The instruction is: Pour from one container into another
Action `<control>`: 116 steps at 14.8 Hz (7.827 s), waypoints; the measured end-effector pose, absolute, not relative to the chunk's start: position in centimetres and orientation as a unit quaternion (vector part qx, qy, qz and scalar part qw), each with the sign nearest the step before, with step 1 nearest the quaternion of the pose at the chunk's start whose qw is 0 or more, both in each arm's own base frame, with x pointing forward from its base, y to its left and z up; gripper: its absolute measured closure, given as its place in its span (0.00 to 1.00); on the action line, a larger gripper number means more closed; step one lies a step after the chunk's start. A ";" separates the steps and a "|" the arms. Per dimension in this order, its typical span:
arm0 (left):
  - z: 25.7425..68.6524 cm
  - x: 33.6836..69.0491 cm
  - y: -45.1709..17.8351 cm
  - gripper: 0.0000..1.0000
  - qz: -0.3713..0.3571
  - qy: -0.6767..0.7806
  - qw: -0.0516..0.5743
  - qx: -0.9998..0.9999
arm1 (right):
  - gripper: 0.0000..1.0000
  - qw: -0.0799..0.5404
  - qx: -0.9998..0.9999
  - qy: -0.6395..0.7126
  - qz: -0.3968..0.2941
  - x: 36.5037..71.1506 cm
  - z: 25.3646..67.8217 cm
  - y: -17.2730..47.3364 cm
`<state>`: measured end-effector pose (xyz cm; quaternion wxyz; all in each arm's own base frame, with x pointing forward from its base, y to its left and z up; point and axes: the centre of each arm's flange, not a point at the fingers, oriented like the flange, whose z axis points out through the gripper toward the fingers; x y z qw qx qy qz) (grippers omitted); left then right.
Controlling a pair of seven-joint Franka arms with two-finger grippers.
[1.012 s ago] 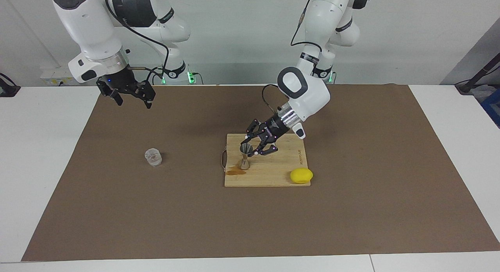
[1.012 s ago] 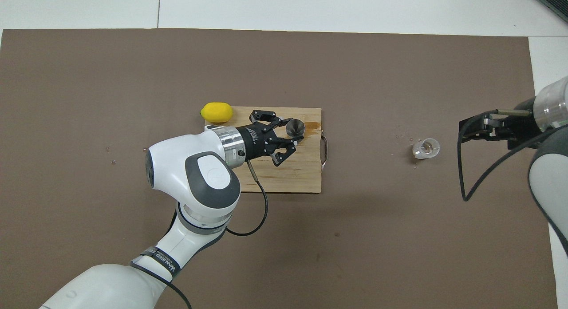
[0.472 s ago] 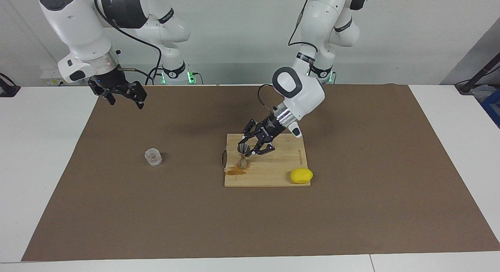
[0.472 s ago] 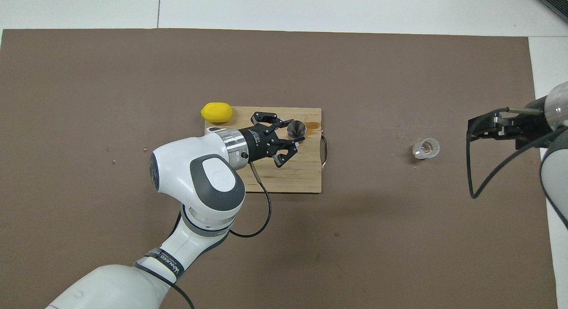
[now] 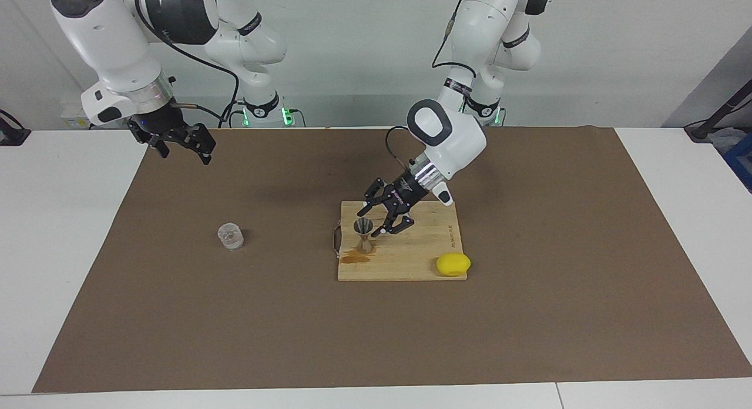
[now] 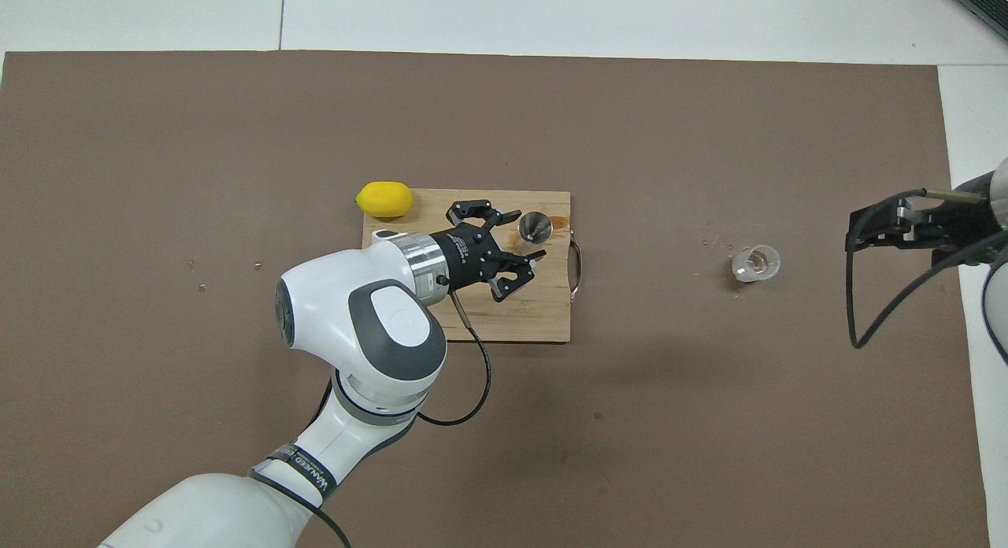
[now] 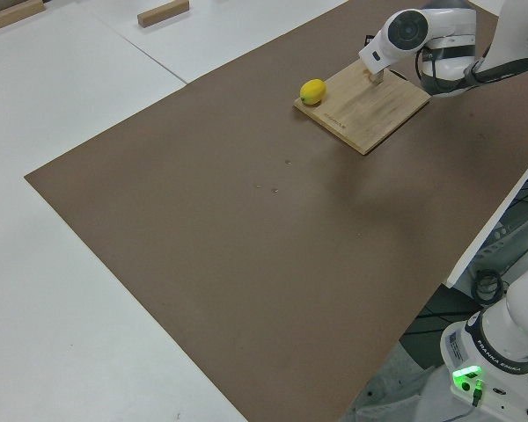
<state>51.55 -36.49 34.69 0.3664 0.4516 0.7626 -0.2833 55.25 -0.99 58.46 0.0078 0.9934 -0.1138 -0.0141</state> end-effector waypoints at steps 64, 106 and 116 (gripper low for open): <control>63.9 53.3 -3.7 0.00 -0.012 -0.055 0.017 0.998 | 0.05 -0.271 0.676 -0.651 -0.213 56.4 25.6 -10.2; 64.7 52.7 -3.5 0.00 -0.028 -0.058 0.017 0.998 | 0.49 -0.172 0.679 -0.698 -0.150 63.6 40.8 15.7; 64.7 52.7 -3.5 0.00 -0.029 -0.058 0.017 0.998 | 0.49 -0.120 0.735 -0.661 -0.090 63.9 43.1 23.8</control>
